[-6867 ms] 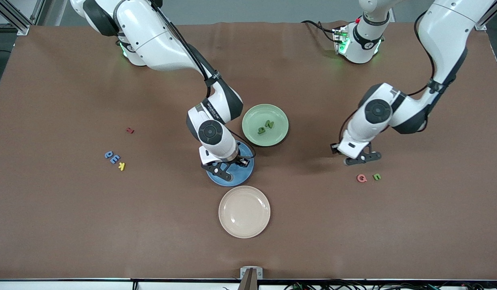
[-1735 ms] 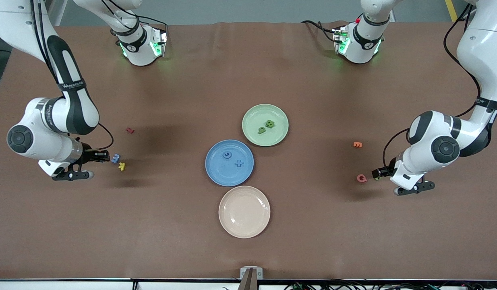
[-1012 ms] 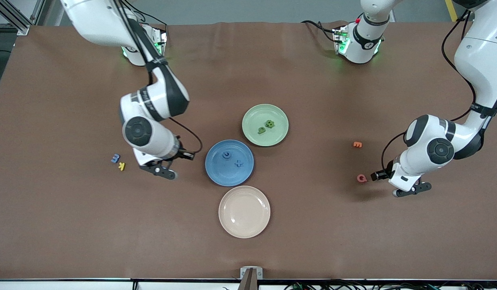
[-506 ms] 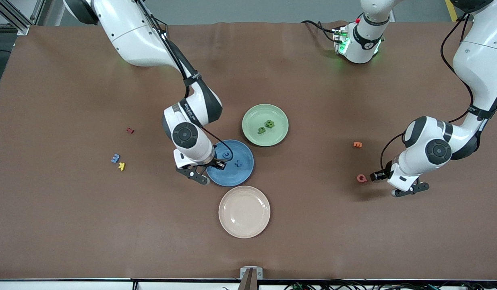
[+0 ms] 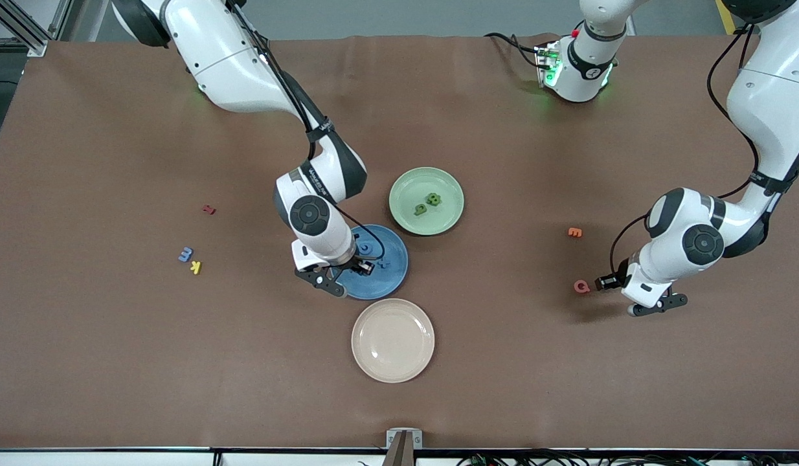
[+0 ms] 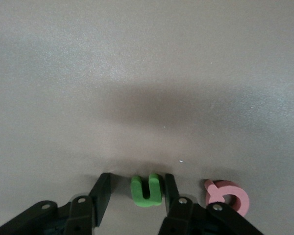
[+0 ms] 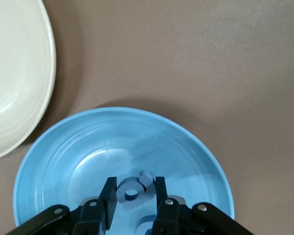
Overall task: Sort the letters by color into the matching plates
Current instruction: 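Place the d on the blue plate while the left gripper grasps the u, then place the u on the green plate while the right gripper grasps the E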
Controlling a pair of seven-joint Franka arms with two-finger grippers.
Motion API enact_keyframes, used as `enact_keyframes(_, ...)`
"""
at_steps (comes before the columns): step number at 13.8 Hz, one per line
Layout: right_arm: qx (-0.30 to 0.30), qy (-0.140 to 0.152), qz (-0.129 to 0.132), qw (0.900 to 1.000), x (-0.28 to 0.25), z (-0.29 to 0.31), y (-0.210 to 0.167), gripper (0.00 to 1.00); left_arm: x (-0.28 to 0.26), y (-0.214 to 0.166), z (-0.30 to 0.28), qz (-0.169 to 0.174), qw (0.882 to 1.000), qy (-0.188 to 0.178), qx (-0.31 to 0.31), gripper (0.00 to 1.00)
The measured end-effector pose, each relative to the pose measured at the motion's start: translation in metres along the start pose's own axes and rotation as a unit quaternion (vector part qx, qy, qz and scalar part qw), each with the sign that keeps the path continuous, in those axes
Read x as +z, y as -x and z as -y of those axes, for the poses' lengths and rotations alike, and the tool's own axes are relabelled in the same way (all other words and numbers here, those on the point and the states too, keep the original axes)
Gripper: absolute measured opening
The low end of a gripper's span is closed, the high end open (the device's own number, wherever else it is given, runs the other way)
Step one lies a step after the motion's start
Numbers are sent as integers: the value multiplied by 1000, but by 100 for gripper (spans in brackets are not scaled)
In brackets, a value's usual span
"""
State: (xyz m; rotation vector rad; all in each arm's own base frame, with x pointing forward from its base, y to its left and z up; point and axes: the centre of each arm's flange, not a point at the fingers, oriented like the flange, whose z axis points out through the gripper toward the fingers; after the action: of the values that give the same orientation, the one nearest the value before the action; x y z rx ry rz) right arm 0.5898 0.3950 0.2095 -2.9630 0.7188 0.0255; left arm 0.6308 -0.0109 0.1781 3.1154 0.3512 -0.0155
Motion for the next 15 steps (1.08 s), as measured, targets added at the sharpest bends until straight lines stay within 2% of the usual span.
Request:
enact_keyframes(1,-1,0,0,1000,0,1,1,36,-1,0,-1,-1,1000,1,1,36)
enact_keyframes(2,-1,-1,0,1000,0,1,1,43,-1,0,-1,-1,1000,0,1,36)
enact_keyframes(3,-1,-1,-1,1000,-1,2,1,54,-1,-1,-1,-1,1000,0,1,29)
enact_keyframes(4,-1,-3,-2,1000,-3,3,0,63,-1,-1,-1,-2,1000,0,1,26)
enact_keyframes(5,-2,-3,-2,1000,-6,5,0,74,-1,0,-1,-2,1000,0,1,26)
enact_keyframes(7,-4,15,10,1000,-19,4,-1,96,-3,-1,-1,-4,1000,-2,4,26)
enact_keyframes(8,-8,25,16,1000,-33,3,-4,100,-6,-1,-2,-5,1000,-4,6,26)
enact_keyframes(11,-46,67,53,995,-100,-31,-34,100,-32,5,-24,3,1000,-19,25,26)
enact_keyframes(13,-69,77,75,992,-146,-74,-73,100,-58,15,-49,7,999,-33,30,26)
enact_keyframes(15,-94,81,84,989,-172,-124,-112,100,-81,30,-79,12,999,-42,18,26)
